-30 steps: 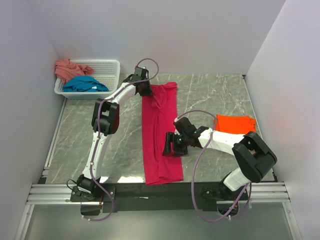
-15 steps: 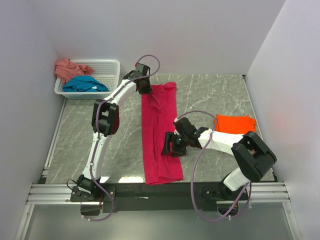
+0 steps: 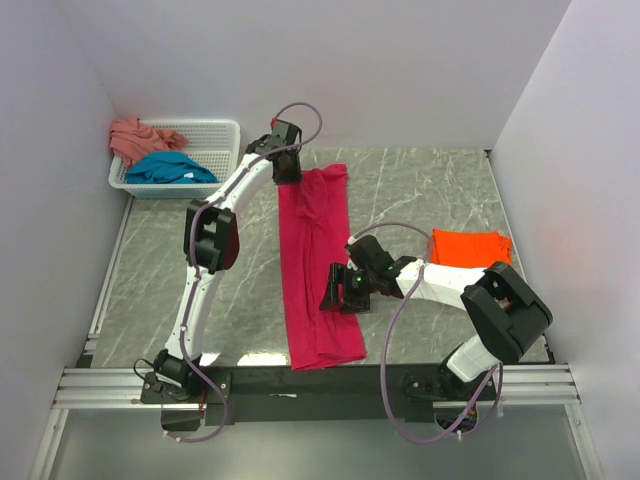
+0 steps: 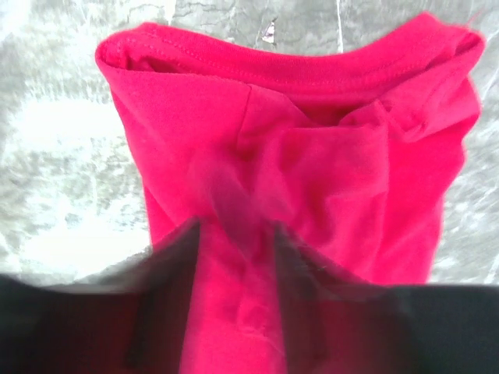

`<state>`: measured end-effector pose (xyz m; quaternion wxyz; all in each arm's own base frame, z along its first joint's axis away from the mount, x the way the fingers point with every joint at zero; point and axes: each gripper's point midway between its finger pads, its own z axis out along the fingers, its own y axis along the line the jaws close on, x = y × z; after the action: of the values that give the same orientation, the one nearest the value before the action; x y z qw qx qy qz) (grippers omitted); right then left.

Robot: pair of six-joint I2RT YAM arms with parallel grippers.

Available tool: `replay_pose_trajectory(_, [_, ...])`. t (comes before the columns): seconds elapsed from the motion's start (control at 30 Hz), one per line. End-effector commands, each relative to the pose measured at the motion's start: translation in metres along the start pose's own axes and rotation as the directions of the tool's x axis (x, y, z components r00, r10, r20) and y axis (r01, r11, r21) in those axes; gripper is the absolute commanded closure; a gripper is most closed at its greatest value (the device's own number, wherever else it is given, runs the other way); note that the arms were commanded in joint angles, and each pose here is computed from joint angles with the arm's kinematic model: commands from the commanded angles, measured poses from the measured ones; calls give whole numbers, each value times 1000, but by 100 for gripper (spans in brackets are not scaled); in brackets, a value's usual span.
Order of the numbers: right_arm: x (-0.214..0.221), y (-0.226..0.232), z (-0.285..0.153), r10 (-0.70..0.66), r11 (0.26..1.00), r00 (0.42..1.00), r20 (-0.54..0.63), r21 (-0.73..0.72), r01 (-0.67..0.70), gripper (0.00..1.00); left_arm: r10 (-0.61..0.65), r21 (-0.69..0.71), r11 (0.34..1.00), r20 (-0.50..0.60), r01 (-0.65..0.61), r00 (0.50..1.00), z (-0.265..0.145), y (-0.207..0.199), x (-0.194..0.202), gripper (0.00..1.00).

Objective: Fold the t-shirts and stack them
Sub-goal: Fold the tshirt

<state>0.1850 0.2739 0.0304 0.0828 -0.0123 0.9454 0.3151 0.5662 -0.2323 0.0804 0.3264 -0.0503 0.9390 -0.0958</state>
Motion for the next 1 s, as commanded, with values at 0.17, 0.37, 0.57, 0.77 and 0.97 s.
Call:
replay_pose_trajectory(0.17, [19,-29,7,13,994,999,-35,106,-10,27,9,82,997,9,-10,1000,-32,-14,-7,25])
replay_pose_trajectory(0.37, [20,-29,8,14,995,999,-38,103,-10,27,-39,250,967,-21,43,999,-78,-29,21,18])
replay_pose_trajectory(0.57, [23,-29,10,10,995,999,-41,99,-6,27,-80,282,954,-96,104,992,-74,-26,58,35])
replay_pose_trajectory(0.77, [22,-30,11,13,995,999,-41,104,-8,27,-81,275,954,-146,119,986,-47,-30,63,42])
replay_pose_trajectory(0.97, [22,-32,10,11,993,999,-37,119,-7,27,-83,261,957,-172,127,982,-35,-30,68,43])
